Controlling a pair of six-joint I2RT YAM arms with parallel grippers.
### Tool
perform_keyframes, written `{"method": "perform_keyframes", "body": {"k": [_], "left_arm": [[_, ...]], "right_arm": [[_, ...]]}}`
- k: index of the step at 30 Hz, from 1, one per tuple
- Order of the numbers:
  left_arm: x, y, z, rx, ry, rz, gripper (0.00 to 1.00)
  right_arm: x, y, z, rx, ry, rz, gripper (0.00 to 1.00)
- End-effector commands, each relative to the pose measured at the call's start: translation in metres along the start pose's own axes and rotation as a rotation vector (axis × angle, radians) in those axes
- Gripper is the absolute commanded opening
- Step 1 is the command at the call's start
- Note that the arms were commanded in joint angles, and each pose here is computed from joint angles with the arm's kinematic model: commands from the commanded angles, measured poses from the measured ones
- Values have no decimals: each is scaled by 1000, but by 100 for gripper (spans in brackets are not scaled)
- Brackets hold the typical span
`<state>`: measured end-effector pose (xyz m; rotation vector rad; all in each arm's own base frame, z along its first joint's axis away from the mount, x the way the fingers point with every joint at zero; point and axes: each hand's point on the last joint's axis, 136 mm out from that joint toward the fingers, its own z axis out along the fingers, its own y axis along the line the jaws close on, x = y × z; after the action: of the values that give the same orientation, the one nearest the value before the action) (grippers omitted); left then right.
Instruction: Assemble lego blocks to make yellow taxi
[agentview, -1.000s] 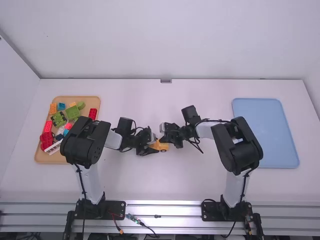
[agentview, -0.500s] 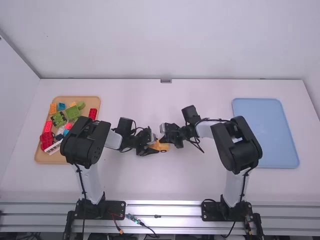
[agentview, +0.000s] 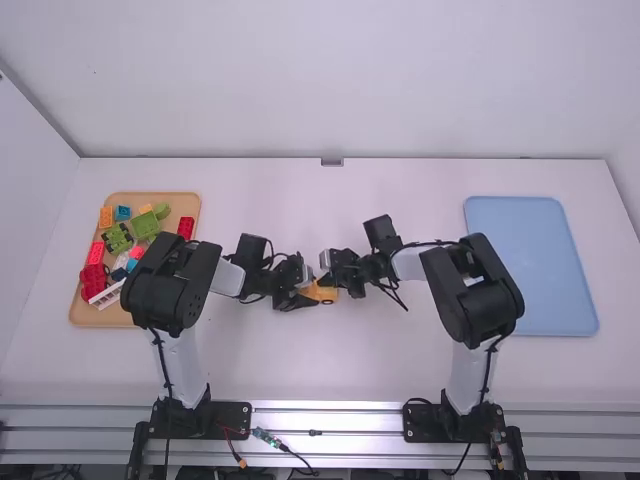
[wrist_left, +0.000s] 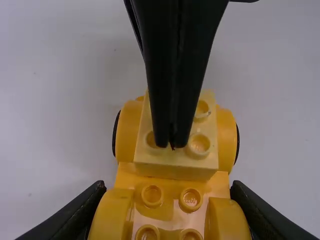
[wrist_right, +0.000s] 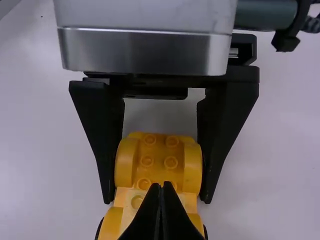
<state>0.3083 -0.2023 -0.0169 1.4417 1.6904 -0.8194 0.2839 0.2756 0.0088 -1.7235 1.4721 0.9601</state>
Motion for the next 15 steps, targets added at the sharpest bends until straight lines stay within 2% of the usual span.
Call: {"method": "perform_keyframes", "body": {"k": [1,11,15], "left_arm": [[1,5,1,-10,12,-15,52],[0,5,1,-12,10,-11,49],[0,6,1,-12,10,-10,49]], "right_arm": [[48,24,7,-19,152,77,0],[65,22,2,9,95,98,0],[78,23,5,-17,157,123,0]]}}
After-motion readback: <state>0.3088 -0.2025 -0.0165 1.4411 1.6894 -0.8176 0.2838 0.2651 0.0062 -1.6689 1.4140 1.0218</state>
